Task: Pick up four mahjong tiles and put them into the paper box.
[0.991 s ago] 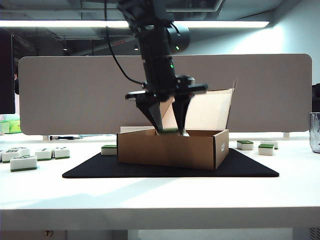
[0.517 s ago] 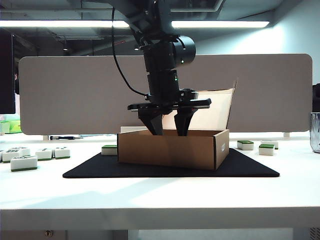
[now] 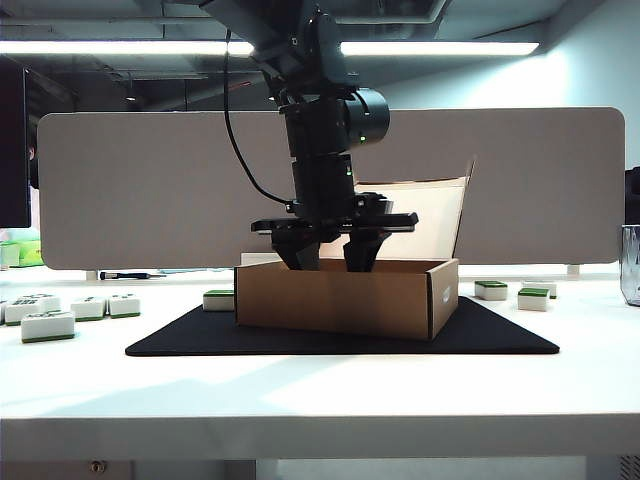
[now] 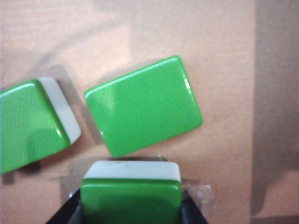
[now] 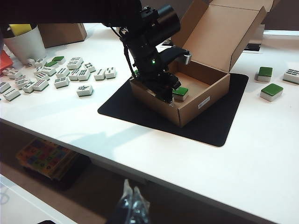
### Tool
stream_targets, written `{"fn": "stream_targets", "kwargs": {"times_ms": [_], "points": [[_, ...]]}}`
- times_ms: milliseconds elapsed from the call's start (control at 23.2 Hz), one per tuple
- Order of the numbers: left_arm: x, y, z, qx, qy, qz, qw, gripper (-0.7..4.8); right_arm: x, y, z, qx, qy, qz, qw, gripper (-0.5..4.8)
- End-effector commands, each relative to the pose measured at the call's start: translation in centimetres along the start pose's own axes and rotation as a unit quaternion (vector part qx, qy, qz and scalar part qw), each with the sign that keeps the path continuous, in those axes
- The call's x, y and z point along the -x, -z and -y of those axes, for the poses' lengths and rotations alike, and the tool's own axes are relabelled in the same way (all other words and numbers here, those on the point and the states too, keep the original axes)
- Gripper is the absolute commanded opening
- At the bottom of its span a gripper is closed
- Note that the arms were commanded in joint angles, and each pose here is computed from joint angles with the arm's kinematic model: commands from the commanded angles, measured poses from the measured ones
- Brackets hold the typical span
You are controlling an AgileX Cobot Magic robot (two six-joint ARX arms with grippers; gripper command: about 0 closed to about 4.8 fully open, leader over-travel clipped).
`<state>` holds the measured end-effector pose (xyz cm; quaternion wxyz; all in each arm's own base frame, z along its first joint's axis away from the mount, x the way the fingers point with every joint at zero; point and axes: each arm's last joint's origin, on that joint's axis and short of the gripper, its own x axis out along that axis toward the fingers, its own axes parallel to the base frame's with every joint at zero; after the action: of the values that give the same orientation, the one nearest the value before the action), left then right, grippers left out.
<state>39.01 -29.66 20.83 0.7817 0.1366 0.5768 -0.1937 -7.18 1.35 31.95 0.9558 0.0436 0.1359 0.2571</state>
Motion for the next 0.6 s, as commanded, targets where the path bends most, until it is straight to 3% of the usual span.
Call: {"fn": "stream_targets", "kwargs": {"times_ms": [43, 216, 345, 603], "points": [[0.0, -0.1, 0.1, -0.003, 0.003, 0.002, 1.0, 1.98, 0.3, 0.0, -0.1, 0.009, 0.001, 0.014, 1.0, -0.01], [0.0, -0.1, 0.1, -0.003, 0.003, 0.003, 1.0, 2.9, 0.3, 0.0, -0.1, 0.009, 0.001, 0.014, 1.0, -0.01], [0.3, -0.3, 0.1, -0.002, 0.004, 0.012, 1.0, 2.93, 0.3, 0.0, -0.1, 0.008, 0.001, 0.014, 1.0, -0.01], [4.2, -1.2, 0.1, -0.002, 0.007, 0.027, 1.0, 2.92, 0.3, 0.0, -0.1, 0.009, 0.001, 0.014, 1.0, -0.01]]}}
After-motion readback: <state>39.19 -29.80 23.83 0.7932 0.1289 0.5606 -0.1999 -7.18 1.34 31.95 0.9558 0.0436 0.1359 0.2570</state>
